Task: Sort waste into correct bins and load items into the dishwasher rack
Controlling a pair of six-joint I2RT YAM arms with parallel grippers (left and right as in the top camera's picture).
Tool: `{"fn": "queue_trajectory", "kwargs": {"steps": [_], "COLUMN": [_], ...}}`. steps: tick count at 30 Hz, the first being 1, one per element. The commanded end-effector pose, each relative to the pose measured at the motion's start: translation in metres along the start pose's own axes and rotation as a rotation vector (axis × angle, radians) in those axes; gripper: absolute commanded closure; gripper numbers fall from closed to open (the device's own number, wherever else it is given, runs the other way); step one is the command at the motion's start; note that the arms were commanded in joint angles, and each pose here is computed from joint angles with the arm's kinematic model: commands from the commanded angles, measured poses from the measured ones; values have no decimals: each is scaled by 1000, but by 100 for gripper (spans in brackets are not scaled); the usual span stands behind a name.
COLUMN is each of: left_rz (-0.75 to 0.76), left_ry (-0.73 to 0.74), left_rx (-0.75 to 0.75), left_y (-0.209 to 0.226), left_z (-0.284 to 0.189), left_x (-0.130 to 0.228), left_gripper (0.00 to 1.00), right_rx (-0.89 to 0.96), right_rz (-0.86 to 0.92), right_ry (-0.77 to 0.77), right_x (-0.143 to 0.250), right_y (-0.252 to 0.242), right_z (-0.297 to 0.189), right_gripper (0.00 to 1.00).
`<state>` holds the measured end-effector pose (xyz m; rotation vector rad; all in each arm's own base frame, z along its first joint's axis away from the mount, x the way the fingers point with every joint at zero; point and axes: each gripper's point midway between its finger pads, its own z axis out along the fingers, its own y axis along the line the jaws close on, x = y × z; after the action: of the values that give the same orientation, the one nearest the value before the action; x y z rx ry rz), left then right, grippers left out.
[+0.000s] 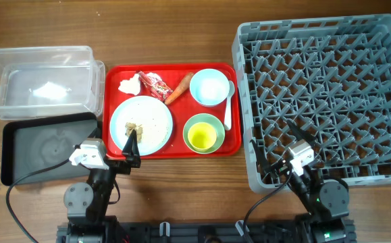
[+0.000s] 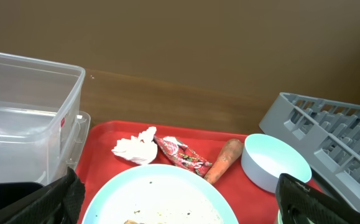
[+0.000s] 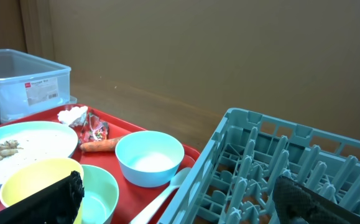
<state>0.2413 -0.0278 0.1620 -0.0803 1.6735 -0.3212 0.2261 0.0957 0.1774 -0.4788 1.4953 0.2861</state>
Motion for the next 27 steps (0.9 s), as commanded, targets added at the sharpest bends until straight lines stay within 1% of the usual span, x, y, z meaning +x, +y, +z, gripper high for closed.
{"fn": "queue_trajectory", "kwargs": {"steps": [1,4,8,11,16,19,22,24,25,26,27], "left_rz": [15,12,12,11,15,-43,-90,-116,-123,-135,-141], "left_ry": [-16,-5,-3,1,-18,-80,-108,-95,-73,-24,1], "left_rx": [0,-3,-2,7,124,149,161,159,152,135,127], "left_y": [1,2,2,0,-21,-27,-32,-35,-37,-40,-41], "left_z": [0,0,0,1,-1,-4,-8,-11,-13,-13,-12], "left_x": [-1,2,2,3,-4,-23,-39,-48,-56,-68,-73], "left_gripper": [0,0,0,0,0,0,0,0,0,0,0], "right_rx": [-8,-8,23,19,-57,-77,-74,-74,-77,-82,-84], "right_rz": [-8,-8,-142,-137,-132,-59,3,35,77,119,130], "right_ry": [-12,-12,-9,-7,-27,-51,-84,-98,-93,-34,-3], "right_x": [-2,-2,-2,-2,-5,-14,-34,-47,-61,-72,-76], "right_y": [1,1,-4,-3,10,13,11,10,9,8,7], "right_z": [-1,-1,-1,-1,-1,-2,-5,-7,-9,-9,-9], "right_gripper": [0,0,0,0,0,0,0,1,0,0,0]}}
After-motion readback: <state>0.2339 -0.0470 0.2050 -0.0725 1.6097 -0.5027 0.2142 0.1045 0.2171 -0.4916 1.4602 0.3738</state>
